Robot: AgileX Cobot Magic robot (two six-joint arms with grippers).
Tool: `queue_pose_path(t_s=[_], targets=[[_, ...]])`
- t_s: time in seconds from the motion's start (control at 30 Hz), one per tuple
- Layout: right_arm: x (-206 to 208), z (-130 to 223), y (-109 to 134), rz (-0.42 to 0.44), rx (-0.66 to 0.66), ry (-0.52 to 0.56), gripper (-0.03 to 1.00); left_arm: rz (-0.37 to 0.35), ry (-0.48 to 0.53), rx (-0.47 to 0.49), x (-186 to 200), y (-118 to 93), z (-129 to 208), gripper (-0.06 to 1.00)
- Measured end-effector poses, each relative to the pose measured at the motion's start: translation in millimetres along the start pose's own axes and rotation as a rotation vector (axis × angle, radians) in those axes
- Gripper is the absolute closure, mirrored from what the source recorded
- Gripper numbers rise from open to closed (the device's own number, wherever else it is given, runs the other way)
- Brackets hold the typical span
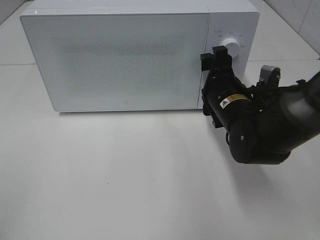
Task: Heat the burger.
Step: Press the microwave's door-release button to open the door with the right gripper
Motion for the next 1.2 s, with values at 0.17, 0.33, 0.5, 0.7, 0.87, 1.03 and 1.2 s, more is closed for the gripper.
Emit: queue_pose_path(t_s=[0.17,0.33,0.5,0.7,0.87,1.03,1.2], targets=[[11.7,-2.1,1.3,0.011,0.025,0.031,0.22,0.0,0.0,0.0,0.0,0.0,0.0,0.14],[25.6,-2.3,9.1,0.004,0.057,0.079,0.22,0.0,0.0,0.0,0.0,0.0,0.0,0.14],[39.0,1.3,15.6,0.052,0.149,0.149,0.21,0.0,0.0,0.0,0.0,0.0,0.0,0.14],[53.2,9.4,22.8,0.159,0.341,0.26,0.21,0.0,0.0,0.0,0.0,0.0,0.0,0.14],[72.3,11.7,30.7,0.261,0.572,0.368,0.21,0.0,0.0,0.0,0.0,0.0,0.0,0.14],[90.8,11.0,38.2,0.317,0.779,0.471,0.21,0.0,0.0,0.0,0.0,0.0,0.0,0.14],[107.6,9.7,41.4,0.349,0.984,0.584,0.21,0.0,0.0,0.0,0.0,0.0,0.0,0.15]])
Point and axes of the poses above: a point on each arm's last joint axis where the gripper is mounted, x pointing back along that axis away from the gripper, y along the wrist's bending axis when the last joint is at zero, z = x × y, the point moved 3 cm from there along -x, pointing out along that axis toward the gripper, and after that the axes turned 11 degrees about -x, right-handed, at the moved point
